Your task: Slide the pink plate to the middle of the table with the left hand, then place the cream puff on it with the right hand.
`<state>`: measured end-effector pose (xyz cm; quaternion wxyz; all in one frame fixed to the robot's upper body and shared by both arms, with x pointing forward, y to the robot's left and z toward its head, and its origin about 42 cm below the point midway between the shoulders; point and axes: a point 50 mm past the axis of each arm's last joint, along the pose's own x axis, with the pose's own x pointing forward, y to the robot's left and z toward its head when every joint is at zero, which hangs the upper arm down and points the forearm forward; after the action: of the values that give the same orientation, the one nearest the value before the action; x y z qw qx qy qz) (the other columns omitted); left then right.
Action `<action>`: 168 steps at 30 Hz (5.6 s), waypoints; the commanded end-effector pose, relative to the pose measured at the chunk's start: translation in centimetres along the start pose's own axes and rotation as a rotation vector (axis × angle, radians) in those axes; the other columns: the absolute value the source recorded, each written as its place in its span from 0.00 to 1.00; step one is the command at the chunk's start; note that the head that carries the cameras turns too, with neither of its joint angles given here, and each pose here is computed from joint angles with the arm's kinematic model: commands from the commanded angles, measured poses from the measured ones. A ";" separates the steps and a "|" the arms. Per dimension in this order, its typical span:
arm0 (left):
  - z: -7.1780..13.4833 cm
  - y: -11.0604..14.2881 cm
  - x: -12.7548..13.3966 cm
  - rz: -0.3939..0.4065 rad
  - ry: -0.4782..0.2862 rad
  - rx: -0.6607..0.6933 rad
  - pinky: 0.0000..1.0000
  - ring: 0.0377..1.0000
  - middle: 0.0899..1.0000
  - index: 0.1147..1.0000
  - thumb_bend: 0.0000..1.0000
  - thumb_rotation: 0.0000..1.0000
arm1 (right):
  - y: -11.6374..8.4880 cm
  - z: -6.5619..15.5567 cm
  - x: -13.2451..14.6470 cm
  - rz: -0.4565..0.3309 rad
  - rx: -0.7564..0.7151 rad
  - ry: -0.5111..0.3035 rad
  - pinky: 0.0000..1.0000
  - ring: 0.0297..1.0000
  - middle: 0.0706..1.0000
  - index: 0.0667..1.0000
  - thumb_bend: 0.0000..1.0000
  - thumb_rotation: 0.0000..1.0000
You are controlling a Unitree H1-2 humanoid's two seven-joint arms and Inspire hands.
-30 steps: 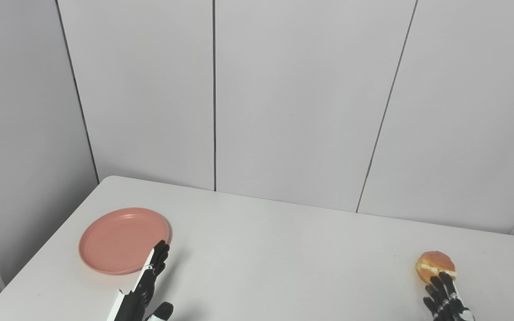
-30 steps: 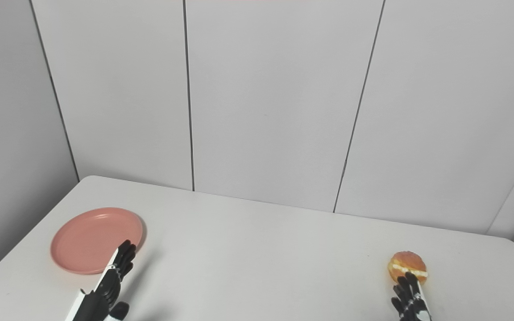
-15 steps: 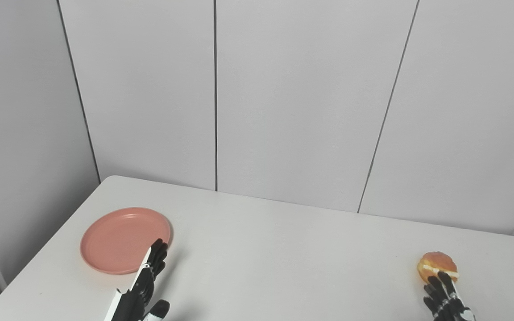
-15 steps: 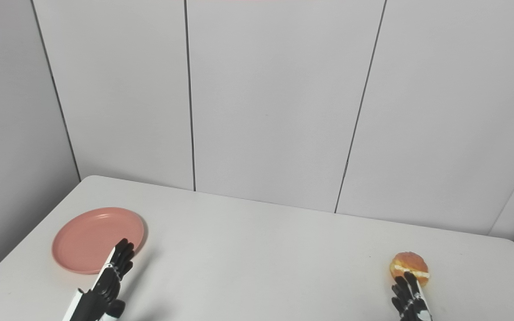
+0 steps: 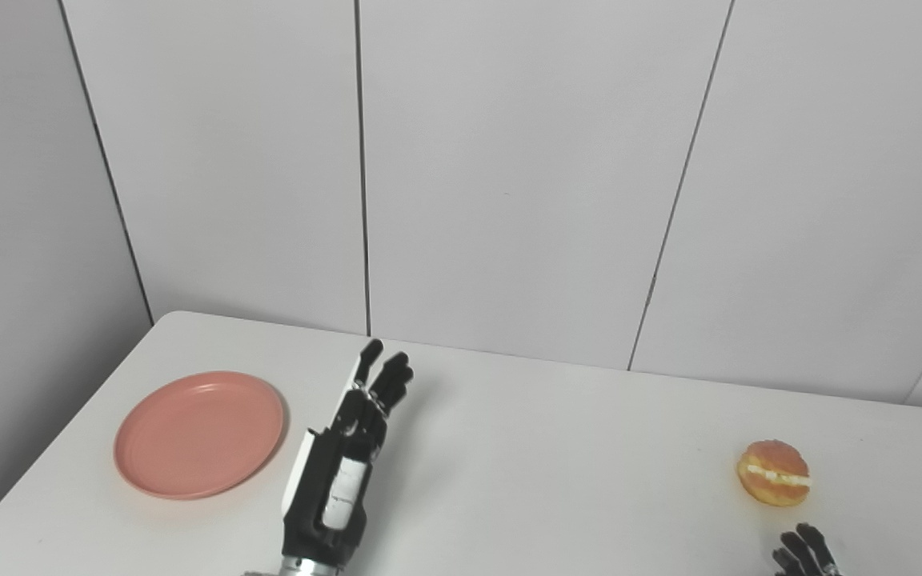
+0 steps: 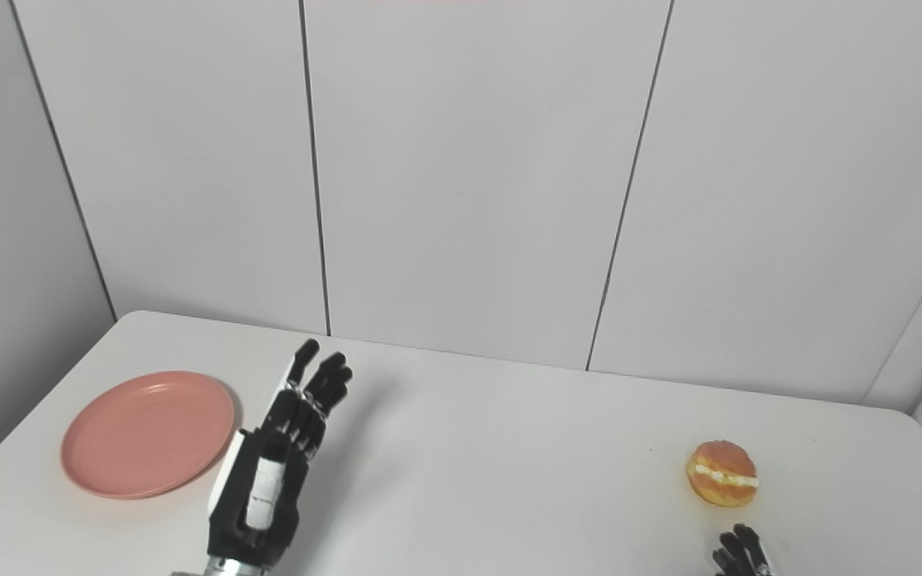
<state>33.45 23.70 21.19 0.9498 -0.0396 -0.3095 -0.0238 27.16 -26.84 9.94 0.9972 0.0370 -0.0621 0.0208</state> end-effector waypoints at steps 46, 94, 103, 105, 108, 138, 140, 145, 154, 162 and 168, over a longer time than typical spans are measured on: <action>2.4 21.9 7.6 0.344 0.071 0.356 0.99 0.97 0.93 0.92 0.91 0.92 | -0.6 -3.4 -2.7 0.028 0.006 0.160 0.90 0.91 0.94 0.94 0.81 1.00; -6.9 28.1 1.1 0.377 0.511 0.372 0.82 0.90 0.85 0.88 1.00 0.86 | -0.3 -3.2 -2.8 0.052 -0.014 0.173 0.86 0.89 0.94 0.94 0.84 1.00; -8.4 25.9 0.8 0.312 0.519 0.297 0.75 0.86 0.82 0.85 1.00 0.81 | -0.1 -3.0 -2.9 0.056 -0.014 0.172 0.85 0.88 0.93 0.93 0.87 1.00; -8.5 25.3 1.0 0.293 0.508 0.297 0.77 0.88 0.83 0.86 1.00 0.82 | -0.1 -3.0 -2.9 0.057 -0.015 0.172 0.86 0.88 0.93 0.94 0.87 1.00; -8.6 24.9 1.1 0.271 0.508 0.305 0.77 0.92 0.86 0.88 1.00 0.83 | 0.0 -3.0 -2.9 0.055 -0.018 0.172 0.85 0.88 0.93 0.93 0.87 1.00; -9.5 20.3 1.5 0.111 0.463 0.287 0.90 0.99 0.96 0.97 0.89 0.89 | 0.3 -2.8 -2.9 0.057 -0.022 0.174 0.85 0.86 0.92 0.93 0.87 1.00; -9.6 19.9 1.4 0.099 0.467 0.283 0.88 0.98 0.95 0.96 0.91 0.88 | 0.4 -2.8 -3.0 0.058 -0.024 0.174 0.85 0.86 0.92 0.93 0.87 1.00; -9.7 18.2 1.5 0.072 0.473 0.278 0.86 0.95 0.93 0.95 0.89 0.86 | 0.5 -2.7 -3.1 0.058 -0.030 0.173 0.84 0.86 0.92 0.93 0.87 1.00; -9.8 15.1 1.7 0.040 0.496 0.265 0.82 0.94 0.92 0.92 0.85 0.88 | 0.8 -2.6 -3.1 0.056 -0.030 0.172 0.84 0.85 0.91 0.92 0.88 0.99; -9.8 13.5 1.7 0.005 0.509 0.246 0.86 0.95 0.93 0.95 0.84 0.87 | 1.0 -2.5 -3.1 0.057 -0.030 0.173 0.83 0.85 0.91 0.91 0.89 0.98; -9.9 12.7 1.7 -0.011 0.521 0.253 0.86 0.95 0.93 0.94 0.83 0.88 | 1.1 -2.5 -3.1 0.059 -0.030 0.174 0.83 0.85 0.90 0.91 0.88 0.97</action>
<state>41.68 36.70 14.35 0.9933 0.0919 -0.0692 0.0120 26.21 -26.52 9.71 0.9980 0.0046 -0.0434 0.0466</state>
